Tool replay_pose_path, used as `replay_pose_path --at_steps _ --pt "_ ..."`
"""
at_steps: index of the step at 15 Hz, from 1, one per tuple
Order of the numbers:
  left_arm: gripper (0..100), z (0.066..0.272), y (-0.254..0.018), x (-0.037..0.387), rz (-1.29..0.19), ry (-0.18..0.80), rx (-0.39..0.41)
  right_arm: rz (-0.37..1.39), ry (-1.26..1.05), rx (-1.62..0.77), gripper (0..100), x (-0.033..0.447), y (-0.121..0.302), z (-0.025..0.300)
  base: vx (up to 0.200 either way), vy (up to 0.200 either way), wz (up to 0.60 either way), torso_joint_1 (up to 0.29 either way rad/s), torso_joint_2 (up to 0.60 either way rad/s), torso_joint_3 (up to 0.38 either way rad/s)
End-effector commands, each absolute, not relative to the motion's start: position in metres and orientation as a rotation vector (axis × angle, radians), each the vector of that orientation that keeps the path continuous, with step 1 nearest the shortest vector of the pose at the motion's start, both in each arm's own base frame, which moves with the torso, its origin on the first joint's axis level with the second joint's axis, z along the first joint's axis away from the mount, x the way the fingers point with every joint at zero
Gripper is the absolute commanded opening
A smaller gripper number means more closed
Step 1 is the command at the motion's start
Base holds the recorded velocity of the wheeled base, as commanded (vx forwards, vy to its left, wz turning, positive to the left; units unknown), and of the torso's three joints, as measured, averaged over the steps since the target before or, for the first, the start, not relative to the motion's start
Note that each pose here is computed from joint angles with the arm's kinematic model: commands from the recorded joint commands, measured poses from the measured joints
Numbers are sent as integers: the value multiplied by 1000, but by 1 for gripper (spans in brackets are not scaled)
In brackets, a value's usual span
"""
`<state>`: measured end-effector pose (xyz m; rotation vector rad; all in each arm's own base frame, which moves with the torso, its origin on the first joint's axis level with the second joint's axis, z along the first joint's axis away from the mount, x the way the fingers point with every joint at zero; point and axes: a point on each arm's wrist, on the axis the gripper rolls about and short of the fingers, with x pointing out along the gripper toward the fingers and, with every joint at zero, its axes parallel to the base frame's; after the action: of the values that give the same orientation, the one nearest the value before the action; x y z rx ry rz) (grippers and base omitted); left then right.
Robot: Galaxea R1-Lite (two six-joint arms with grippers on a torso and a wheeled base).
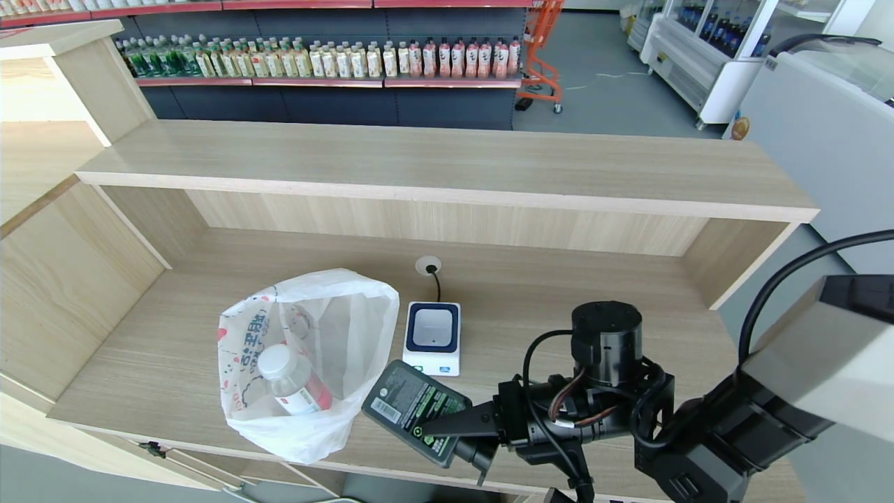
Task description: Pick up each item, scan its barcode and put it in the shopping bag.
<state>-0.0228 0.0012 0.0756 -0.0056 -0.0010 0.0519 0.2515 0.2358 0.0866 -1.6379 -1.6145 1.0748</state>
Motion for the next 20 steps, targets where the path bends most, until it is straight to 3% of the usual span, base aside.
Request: replay_pose_path --at_steps 1,20 --pt "100 76 1 -23 52 -2 -6 1115 -1591 -1629 0 255 239 75 0 0 0 0 0 0" --pt "100 76 1 -23 52 -2 -6 1164 -1585 -1590 0 259 246 63 0 0 0 0 0 0"
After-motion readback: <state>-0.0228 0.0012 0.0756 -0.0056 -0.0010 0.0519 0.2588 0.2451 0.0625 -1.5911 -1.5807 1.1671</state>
